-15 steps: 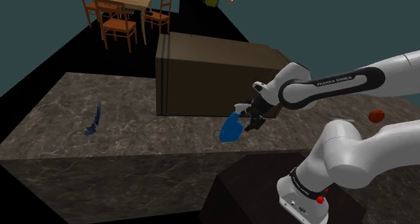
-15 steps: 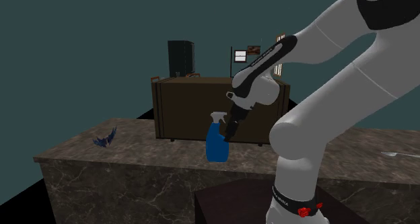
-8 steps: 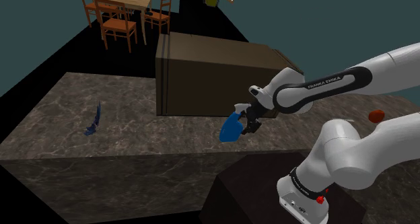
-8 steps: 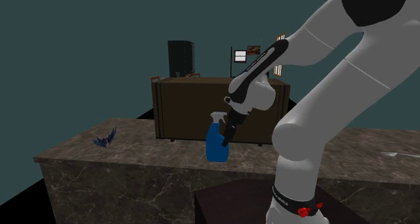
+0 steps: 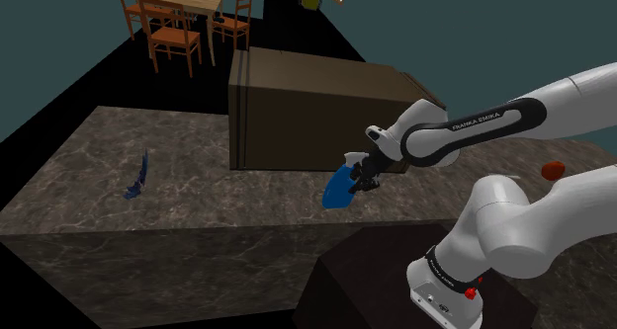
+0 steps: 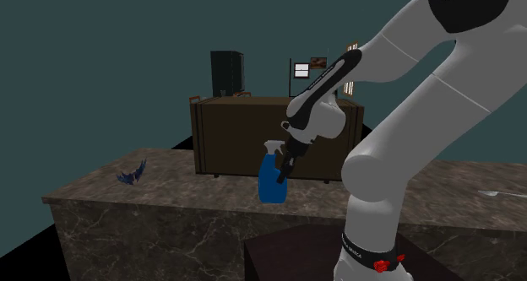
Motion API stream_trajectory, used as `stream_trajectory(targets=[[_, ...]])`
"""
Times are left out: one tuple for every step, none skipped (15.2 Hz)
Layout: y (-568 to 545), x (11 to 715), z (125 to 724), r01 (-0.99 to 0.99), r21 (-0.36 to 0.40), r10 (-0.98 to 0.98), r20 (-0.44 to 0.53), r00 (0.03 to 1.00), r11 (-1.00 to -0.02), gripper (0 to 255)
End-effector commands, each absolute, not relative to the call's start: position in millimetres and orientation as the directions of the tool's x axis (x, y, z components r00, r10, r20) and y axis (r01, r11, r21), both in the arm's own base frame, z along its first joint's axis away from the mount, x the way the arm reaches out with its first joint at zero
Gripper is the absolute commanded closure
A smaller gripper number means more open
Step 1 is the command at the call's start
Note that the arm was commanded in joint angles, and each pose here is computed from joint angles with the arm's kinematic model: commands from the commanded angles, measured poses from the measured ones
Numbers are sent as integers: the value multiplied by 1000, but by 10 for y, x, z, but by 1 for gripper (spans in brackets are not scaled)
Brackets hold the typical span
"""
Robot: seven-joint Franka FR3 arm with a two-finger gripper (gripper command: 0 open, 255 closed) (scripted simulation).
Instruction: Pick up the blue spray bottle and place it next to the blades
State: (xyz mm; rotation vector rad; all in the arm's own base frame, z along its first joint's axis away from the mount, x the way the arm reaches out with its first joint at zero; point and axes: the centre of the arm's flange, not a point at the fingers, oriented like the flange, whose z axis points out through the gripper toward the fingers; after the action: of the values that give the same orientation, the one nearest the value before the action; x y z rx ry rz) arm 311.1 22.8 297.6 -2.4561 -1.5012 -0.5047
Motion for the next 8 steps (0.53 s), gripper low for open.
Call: stream_trajectory(targets=[[228, 3111, 2976, 891, -7, 816, 398, 420, -455, 255], [228, 3111, 2976, 891, -7, 816, 398, 420, -455, 255], [228, 3111, 2976, 891, -7, 816, 398, 420, -455, 255], [228, 3111, 2976, 891, -7, 816, 398, 420, -455, 255], [228, 3111, 2976, 891, -7, 816, 398, 420, -455, 255], [228, 3111, 2976, 891, -7, 816, 398, 420, -455, 255], [227, 3112, 2976, 891, -7, 815, 399, 420, -455, 255], [228, 3112, 3029, 891, -7, 816, 398, 420, -455, 255]])
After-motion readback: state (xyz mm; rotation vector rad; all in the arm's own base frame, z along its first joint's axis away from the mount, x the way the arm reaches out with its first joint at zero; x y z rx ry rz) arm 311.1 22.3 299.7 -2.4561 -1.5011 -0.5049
